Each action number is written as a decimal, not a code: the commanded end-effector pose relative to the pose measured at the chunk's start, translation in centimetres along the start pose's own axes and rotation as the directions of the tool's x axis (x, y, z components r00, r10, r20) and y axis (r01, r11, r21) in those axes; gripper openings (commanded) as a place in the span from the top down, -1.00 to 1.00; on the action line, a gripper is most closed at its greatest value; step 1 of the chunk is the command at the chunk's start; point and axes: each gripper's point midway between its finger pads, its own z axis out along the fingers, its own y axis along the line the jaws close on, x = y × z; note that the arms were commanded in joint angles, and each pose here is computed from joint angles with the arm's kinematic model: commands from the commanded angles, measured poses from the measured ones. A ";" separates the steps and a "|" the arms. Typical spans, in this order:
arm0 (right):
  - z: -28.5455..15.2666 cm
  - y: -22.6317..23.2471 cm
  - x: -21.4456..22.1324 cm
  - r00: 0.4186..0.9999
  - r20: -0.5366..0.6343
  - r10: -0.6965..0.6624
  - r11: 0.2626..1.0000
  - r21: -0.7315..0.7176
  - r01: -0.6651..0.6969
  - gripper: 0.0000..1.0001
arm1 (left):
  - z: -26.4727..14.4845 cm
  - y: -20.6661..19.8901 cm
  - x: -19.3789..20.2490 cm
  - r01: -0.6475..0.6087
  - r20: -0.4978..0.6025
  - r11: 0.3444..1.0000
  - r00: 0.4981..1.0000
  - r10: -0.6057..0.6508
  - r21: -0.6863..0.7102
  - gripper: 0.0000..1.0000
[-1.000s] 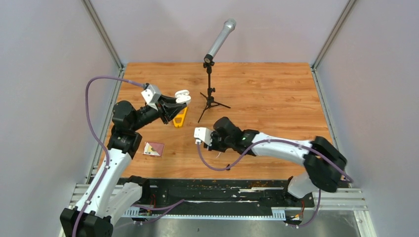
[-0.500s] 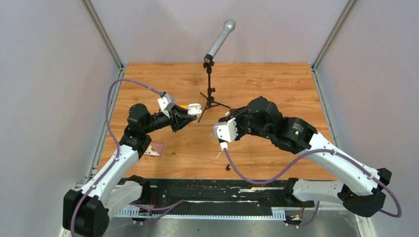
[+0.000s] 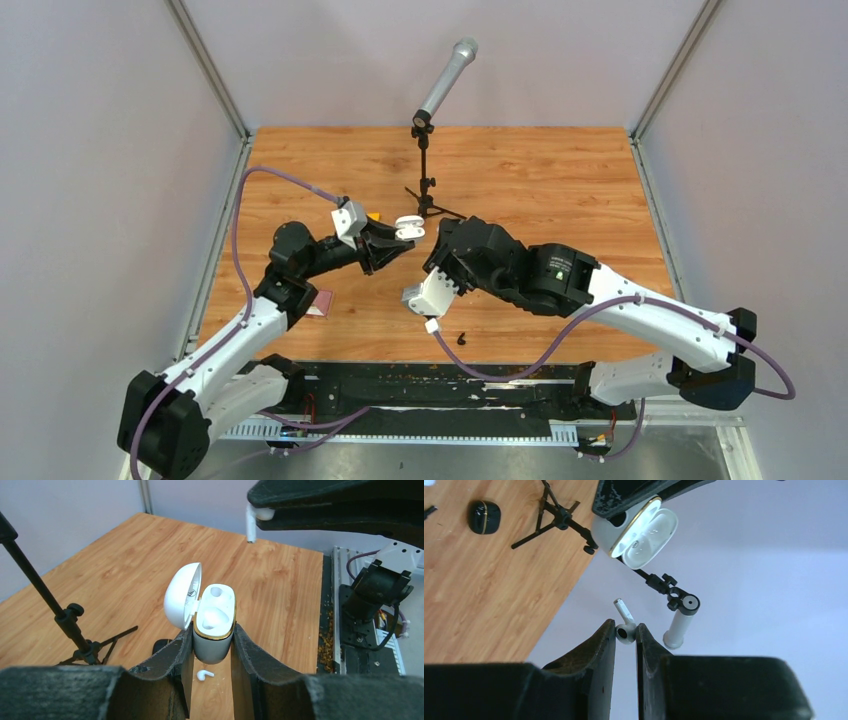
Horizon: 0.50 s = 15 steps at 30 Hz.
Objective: Insert the wireless bluetooth earbuds into the charging case
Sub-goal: Insert the right earbud into the right side groove of the charging case.
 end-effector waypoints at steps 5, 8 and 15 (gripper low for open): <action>-0.7 -3.2 0.3 0.989 -0.058 -0.136 0.982 0.127 0.143 1.00 | 0.4 -1.1 -2.2 -0.124 0.070 0.992 0.990 0.122 0.026 1.00; -0.5 -3.1 -0.1 0.984 -0.039 -0.174 0.976 0.126 0.177 1.00 | 0.7 -1.5 -2.6 -0.135 0.079 0.990 0.988 0.132 0.039 1.00; 0.1 -3.2 -0.7 0.977 -0.023 -0.213 0.969 0.120 0.214 1.00 | 0.9 -1.4 -3.7 -0.106 0.094 0.994 0.990 0.104 0.022 1.00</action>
